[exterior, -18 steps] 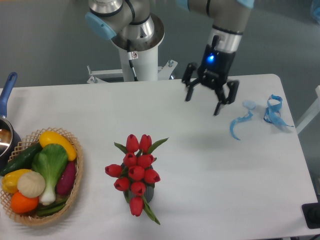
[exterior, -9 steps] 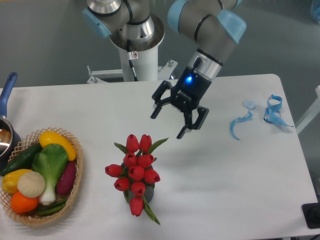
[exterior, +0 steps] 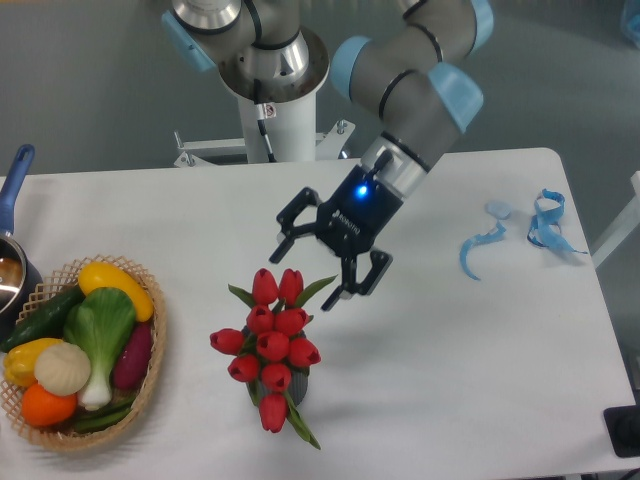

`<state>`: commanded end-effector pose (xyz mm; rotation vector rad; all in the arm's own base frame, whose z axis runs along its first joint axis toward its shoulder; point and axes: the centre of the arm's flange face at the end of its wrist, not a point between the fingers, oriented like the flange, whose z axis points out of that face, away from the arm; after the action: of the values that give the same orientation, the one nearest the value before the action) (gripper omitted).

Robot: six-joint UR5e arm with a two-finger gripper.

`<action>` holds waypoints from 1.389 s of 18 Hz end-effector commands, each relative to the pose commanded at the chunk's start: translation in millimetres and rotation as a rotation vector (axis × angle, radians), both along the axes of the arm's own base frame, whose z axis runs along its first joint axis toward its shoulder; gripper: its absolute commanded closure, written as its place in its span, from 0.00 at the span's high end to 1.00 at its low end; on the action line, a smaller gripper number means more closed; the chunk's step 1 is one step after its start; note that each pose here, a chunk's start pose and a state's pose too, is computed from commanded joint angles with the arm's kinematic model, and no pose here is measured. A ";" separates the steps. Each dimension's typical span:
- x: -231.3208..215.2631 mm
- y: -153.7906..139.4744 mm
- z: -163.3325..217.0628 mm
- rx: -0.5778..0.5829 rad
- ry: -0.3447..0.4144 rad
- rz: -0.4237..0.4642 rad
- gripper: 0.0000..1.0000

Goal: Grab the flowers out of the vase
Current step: 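Lower the gripper around the tulip stems and close it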

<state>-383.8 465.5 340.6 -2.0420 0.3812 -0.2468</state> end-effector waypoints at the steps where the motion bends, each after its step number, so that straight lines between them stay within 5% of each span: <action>1: -1.9 5.9 -3.4 -0.003 -0.003 -0.006 1.00; 25: -17.2 20.8 -25.9 -0.013 -0.017 -0.015 1.00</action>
<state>-401.0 486.3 314.8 -2.0490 0.3851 -0.2761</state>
